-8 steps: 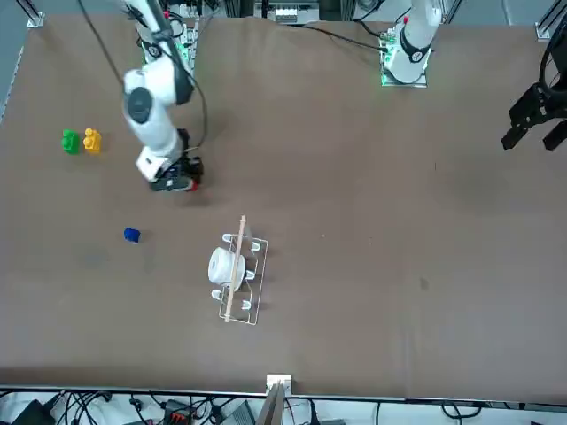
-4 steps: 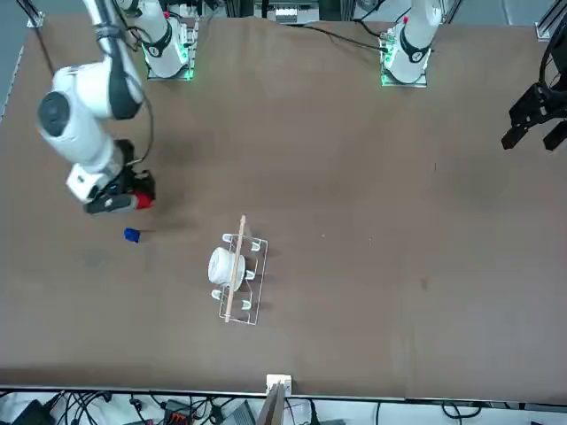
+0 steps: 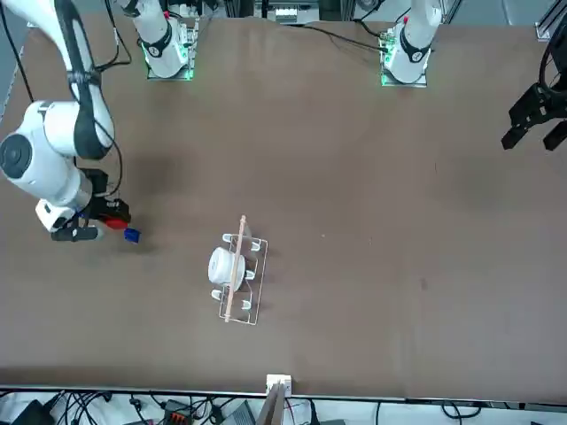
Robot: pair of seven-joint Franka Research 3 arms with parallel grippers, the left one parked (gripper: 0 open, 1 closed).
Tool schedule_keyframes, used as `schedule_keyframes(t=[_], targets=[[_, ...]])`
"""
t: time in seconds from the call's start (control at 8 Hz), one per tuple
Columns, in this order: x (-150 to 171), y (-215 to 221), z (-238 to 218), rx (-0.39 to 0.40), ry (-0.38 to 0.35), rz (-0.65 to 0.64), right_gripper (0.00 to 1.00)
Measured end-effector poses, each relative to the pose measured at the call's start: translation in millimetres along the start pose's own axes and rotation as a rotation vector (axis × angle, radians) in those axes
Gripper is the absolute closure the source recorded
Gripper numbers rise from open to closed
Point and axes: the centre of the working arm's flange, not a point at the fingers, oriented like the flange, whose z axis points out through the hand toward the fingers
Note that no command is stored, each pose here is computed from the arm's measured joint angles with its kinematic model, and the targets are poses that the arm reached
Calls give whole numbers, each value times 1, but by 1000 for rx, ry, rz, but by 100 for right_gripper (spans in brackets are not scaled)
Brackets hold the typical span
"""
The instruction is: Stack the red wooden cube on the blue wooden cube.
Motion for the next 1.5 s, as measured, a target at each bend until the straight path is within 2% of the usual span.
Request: schedule_keyframes(t=[0.25, 0.75, 1.5], targets=[[4, 12, 25, 4, -29, 21, 30], [5, 8, 41, 8, -49, 16, 30], [9, 9, 51, 6, -35, 15, 30]])
